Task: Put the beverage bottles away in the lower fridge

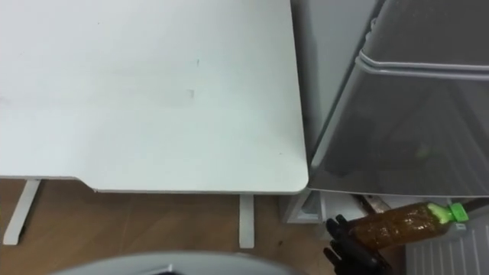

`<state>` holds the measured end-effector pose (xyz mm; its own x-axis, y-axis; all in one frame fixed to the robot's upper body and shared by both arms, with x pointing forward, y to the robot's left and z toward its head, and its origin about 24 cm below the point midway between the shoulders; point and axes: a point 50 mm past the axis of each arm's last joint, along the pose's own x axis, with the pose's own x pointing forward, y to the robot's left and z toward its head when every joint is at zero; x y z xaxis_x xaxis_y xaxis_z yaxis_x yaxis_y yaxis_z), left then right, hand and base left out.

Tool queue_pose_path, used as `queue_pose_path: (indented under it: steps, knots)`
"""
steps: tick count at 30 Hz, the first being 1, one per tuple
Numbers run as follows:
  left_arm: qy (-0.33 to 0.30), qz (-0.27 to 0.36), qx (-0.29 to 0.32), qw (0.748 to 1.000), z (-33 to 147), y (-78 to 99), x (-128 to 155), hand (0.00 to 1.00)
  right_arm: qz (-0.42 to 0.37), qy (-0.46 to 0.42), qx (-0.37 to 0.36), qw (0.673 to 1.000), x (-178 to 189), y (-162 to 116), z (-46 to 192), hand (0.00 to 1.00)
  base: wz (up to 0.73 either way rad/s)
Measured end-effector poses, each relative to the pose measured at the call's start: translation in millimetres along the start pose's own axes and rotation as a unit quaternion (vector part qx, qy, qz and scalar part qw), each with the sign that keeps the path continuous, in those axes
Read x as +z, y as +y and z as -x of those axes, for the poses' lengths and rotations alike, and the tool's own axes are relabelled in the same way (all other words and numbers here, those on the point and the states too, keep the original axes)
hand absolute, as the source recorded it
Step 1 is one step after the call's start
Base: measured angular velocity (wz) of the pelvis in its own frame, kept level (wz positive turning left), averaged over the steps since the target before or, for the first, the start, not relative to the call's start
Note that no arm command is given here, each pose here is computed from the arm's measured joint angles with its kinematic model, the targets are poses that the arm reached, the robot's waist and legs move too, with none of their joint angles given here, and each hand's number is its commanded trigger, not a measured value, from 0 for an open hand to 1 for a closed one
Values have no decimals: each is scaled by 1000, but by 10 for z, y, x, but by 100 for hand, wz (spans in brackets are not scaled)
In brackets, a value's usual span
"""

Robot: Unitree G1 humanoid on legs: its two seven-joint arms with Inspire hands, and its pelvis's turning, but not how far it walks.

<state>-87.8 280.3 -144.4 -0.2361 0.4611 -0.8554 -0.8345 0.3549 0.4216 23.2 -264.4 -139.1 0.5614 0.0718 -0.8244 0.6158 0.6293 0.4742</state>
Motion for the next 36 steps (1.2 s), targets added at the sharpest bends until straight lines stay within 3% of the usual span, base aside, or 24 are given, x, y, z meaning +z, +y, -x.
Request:
queue_pose_path:
  steps: [5,7,10,13,19,27,36]
  knots:
    - [-22,-195,-70,978,47,-369,-8,0,-24,0,-25,999,-6,78,-128,100,8]
    - [-40,-275,-101,955,87,-587,18,0,-35,-1,-34,999,-6,135,-189,100,-2]
    - [-66,-343,-124,929,138,-807,86,0,-77,-17,-38,996,15,208,-249,100,-4]
    - [-82,-386,-128,910,161,-880,110,0,-111,-36,-41,992,106,296,-316,100,0]
    - [-97,-426,-140,888,190,-951,130,0,-123,-54,-36,990,240,453,-438,100,7]
    - [-88,-425,-163,886,204,-979,84,0,-132,-45,-46,989,182,472,-468,100,0]
    - [-82,-458,-149,873,175,-876,29,0,-119,-30,-55,991,138,522,-503,100,0]
